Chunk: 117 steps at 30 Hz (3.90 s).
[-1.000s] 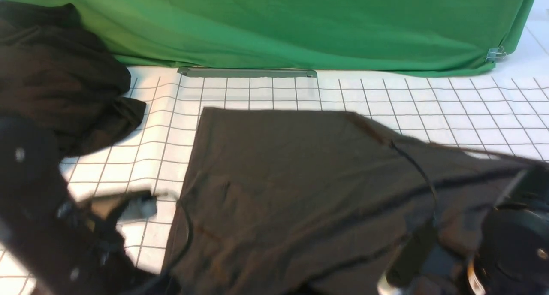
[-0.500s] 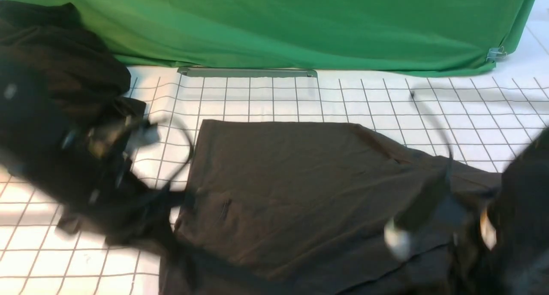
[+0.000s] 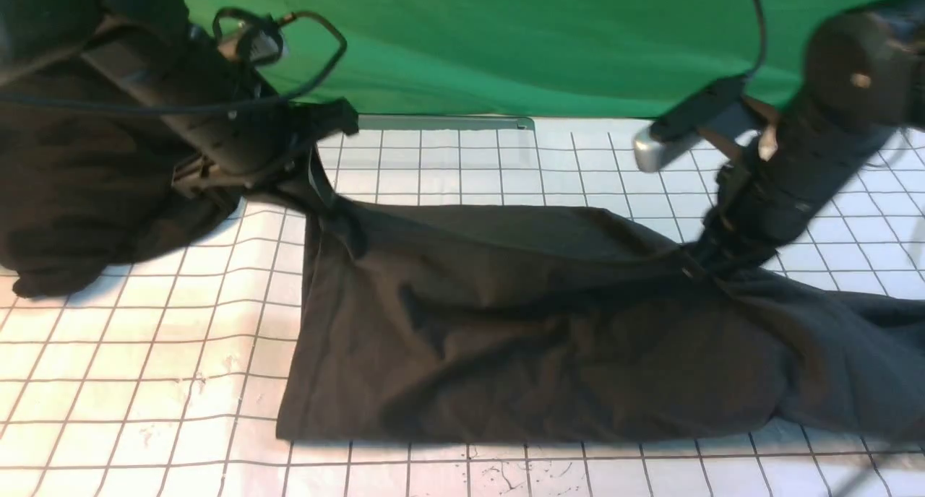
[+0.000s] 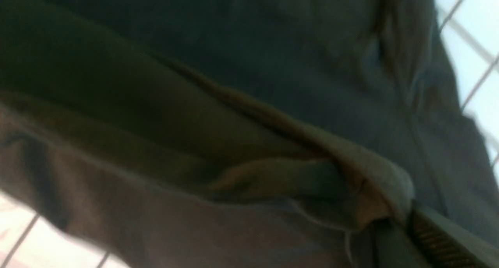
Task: Fold a long-sleeved shirt over a white checkered tablecloth.
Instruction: 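Fold the black garment in half by bringing its near edge over to the far edge, then pull the folded dark garment lengthwise by its ends to straighten it flat on the table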
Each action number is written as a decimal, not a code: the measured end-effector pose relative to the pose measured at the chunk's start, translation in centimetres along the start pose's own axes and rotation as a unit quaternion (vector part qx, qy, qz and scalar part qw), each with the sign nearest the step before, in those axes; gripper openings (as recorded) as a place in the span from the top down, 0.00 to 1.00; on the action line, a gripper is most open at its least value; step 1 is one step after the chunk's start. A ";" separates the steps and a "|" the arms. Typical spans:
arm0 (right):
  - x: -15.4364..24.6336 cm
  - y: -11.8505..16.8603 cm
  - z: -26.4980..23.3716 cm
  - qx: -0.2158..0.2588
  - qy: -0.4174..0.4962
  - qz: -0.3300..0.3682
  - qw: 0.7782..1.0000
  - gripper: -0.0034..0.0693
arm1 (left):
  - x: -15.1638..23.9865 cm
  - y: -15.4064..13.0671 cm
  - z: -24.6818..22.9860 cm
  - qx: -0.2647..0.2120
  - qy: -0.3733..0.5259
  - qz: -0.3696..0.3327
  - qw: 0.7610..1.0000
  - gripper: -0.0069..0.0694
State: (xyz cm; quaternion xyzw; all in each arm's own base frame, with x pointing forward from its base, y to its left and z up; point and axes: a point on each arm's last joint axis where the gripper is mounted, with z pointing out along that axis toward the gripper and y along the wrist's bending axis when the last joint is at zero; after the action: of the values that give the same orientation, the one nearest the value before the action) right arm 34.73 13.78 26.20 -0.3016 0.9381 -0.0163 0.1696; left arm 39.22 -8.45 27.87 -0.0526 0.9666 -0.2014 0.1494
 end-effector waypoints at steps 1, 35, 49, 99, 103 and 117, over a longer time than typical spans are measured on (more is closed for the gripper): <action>0.0 0.0 0.0 0.000 0.000 0.000 1.000 0.91 | -0.1 0.1 0.1 0.000 0.000 -0.001 1.000 0.89; -6.9 -2.3 10.3 0.027 -0.110 0.017 0.993 0.53 | -5.6 4.6 9.0 -0.024 -0.097 -0.049 0.994 0.79; -6.4 -7.3 -2.8 0.181 -0.075 0.037 0.980 0.51 | -8.8 0.4 0.5 0.002 -0.156 0.009 0.988 0.36; 17.2 -13.9 -1.0 0.036 0.059 0.363 0.929 0.57 | -7.5 3.7 8.8 -0.038 0.004 0.052 0.998 0.89; 17.2 -13.9 -1.0 0.036 0.059 0.363 0.929 0.57 | -8.8 2.0 5.7 -0.023 -0.042 0.067 0.997 0.89; 16.7 -14.6 -0.9 0.059 0.019 0.361 0.931 0.54 | -9.0 4.0 9.8 -0.051 -0.019 0.041 0.998 0.55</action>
State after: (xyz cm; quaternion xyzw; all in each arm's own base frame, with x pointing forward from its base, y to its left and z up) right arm 29.95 -7.76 23.90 0.0679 0.9840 -0.0153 0.1641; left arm 50.61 -7.01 20.10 -0.0241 0.9740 -0.1443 0.1730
